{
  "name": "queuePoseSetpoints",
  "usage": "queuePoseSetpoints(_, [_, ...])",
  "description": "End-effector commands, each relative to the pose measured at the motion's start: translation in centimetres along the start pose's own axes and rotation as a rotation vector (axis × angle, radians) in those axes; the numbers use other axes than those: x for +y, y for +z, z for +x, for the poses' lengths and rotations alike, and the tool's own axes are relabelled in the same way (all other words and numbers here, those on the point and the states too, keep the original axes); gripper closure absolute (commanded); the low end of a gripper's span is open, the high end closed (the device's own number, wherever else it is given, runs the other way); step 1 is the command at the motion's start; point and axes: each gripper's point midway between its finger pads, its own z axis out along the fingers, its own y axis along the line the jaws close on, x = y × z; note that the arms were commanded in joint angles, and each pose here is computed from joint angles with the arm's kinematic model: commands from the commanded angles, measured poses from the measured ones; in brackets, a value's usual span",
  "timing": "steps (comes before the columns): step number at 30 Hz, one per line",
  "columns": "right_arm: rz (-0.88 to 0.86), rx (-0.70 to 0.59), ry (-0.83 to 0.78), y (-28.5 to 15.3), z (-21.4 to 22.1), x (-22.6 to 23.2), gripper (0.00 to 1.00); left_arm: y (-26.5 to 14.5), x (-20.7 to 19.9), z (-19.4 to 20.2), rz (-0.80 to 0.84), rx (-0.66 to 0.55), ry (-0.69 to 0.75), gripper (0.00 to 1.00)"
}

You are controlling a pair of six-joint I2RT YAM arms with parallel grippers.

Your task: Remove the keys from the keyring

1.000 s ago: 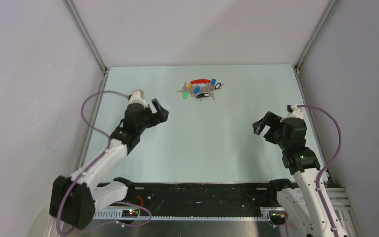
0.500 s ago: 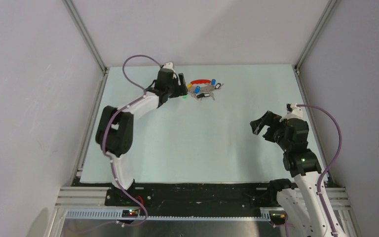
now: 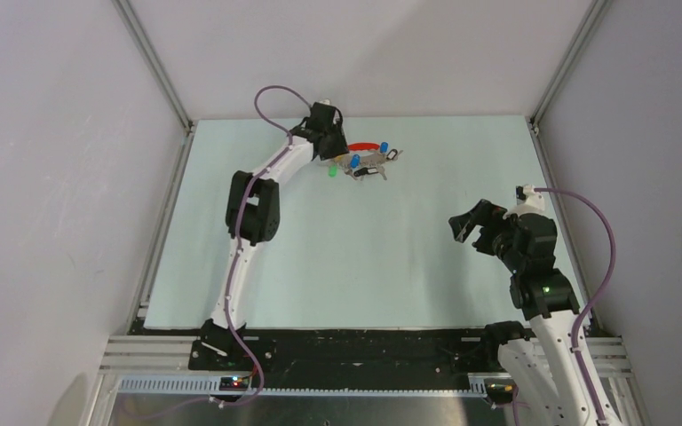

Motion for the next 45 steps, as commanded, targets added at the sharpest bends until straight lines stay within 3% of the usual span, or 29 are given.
queuePoseSetpoints(1, [-0.034,-0.035,-0.024,-0.3,-0.8,0.7,0.02,-0.9,0.6,1.5,-0.033,0.146,-0.093,0.56])
queuePoseSetpoints(6, [-0.037,-0.051,-0.022,-0.9,-0.9,0.8,0.02,-3.0,1.9,3.9,-0.074,0.223,-0.103,0.63])
queuePoseSetpoints(8, [-0.041,-0.050,-0.019,-1.1,-0.9,0.9,0.02,-3.7,2.3,5.3,-0.078,0.267,-0.098,0.73])
queuePoseSetpoints(10, [-0.044,-0.050,-0.013,-1.2,-0.8,1.0,0.02,-4.3,2.7,6.3,-0.081,0.299,-0.093,0.96])
queuePoseSetpoints(18, [-0.055,-0.064,-0.015,-1.9,-0.8,1.1,0.02,-7.0,3.3,10.4,-0.073,0.404,-0.056,1.00])
queuePoseSetpoints(23, [-0.060,-0.055,-0.018,-1.9,-0.7,1.2,0.02,-11.5,3.3,9.7,-0.096,0.326,0.016,1.00])
queuePoseSetpoints(25, [-0.067,-0.039,-0.015,-1.7,-0.4,1.3,0.02,-13.0,4.1,8.9,-0.130,0.272,0.032,0.89])
queuePoseSetpoints(26, [-0.071,-0.035,-0.013,-1.7,-0.4,1.4,0.02,-13.7,4.5,8.3,-0.144,0.236,0.038,0.74])
queuePoseSetpoints(27, [-0.076,-0.028,-0.009,-1.6,-0.3,1.5,0.02,-14.0,5.2,7.5,-0.182,0.195,0.047,0.66])
queuePoseSetpoints(28, [-0.080,-0.027,-0.007,-1.6,-0.3,1.6,0.02,-14.5,5.3,6.6,-0.186,0.154,0.053,0.50])
queuePoseSetpoints(31, [-0.094,-0.036,-0.008,-1.7,-0.5,1.9,0.02,-14.6,6.5,3.7,-0.225,0.066,0.060,0.20])
queuePoseSetpoints(37, [-0.115,-0.051,-0.006,-2.0,-0.8,2.3,0.02,-11.3,6.7,-3.4,-0.159,-0.044,0.117,0.17])
queuePoseSetpoints(41, [-0.119,-0.056,-0.010,-2.0,-0.9,2.4,0.02,-8.0,6.5,-4.9,-0.123,-0.074,0.089,0.07])
queuePoseSetpoints(45, [-0.111,-0.061,-0.015,-2.1,-1.0,2.2,0.02,-7.3,5.0,-5.7,-0.049,-0.081,0.039,0.01])
